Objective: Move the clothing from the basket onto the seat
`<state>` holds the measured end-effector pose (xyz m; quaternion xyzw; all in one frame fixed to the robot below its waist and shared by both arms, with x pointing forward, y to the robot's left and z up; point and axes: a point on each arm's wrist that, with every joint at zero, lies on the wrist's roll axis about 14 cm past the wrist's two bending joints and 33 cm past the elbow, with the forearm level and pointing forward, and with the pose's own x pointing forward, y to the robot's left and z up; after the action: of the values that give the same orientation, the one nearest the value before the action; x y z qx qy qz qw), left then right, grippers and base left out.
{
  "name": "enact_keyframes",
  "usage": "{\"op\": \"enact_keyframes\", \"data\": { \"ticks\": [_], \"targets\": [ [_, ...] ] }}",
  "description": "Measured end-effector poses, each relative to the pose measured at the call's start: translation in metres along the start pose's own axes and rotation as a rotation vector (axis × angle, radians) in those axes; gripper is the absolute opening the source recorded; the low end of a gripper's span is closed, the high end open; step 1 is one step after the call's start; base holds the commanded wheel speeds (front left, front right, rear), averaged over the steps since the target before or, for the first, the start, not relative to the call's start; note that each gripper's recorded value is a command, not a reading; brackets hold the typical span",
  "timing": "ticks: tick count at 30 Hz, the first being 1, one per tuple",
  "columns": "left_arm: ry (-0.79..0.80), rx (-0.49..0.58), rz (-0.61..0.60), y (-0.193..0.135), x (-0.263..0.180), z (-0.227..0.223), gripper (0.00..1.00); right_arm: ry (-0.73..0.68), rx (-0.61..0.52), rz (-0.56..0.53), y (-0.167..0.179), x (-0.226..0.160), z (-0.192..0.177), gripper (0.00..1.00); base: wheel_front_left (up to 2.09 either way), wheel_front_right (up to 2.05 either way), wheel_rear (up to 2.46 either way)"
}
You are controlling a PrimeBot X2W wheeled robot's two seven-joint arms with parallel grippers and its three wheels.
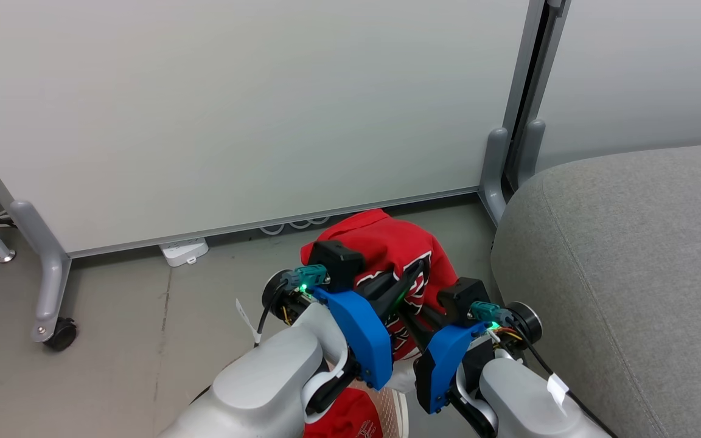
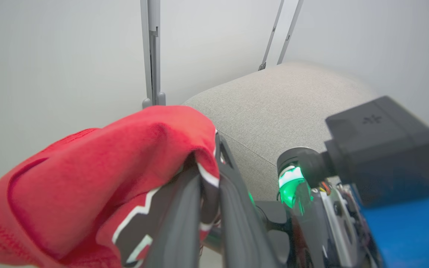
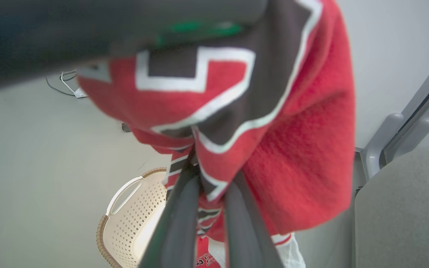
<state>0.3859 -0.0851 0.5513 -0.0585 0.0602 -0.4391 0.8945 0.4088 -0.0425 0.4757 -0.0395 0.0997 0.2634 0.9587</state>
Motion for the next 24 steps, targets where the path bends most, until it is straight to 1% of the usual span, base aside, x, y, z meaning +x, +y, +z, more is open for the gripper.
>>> {"op": "enact_keyframes", "data": {
  "ticks": [17,18,20,24],
  "targets": [
    [-0.004,0.004,-0.001,0.001,0.003,0.000,0.00,0.005,-0.001,-0.017,-0.008,-0.001,-0.001,0.00,0.00,0.00,0.00],
    [-0.004,0.006,-0.001,0.001,0.003,0.000,0.22,0.005,0.000,-0.018,-0.008,-0.001,-0.002,0.00,0.00,0.00,0.00],
    [-0.011,0.011,0.000,0.001,0.003,0.001,1.00,0.005,-0.001,-0.019,-0.008,-0.001,-0.002,0.00,0.00,0.00,0.00],
    [-0.038,0.035,-0.016,-0.001,0.003,0.004,1.00,0.008,0.000,-0.026,-0.011,0.000,-0.002,0.00,0.00,0.00,0.00]
  ]
}}
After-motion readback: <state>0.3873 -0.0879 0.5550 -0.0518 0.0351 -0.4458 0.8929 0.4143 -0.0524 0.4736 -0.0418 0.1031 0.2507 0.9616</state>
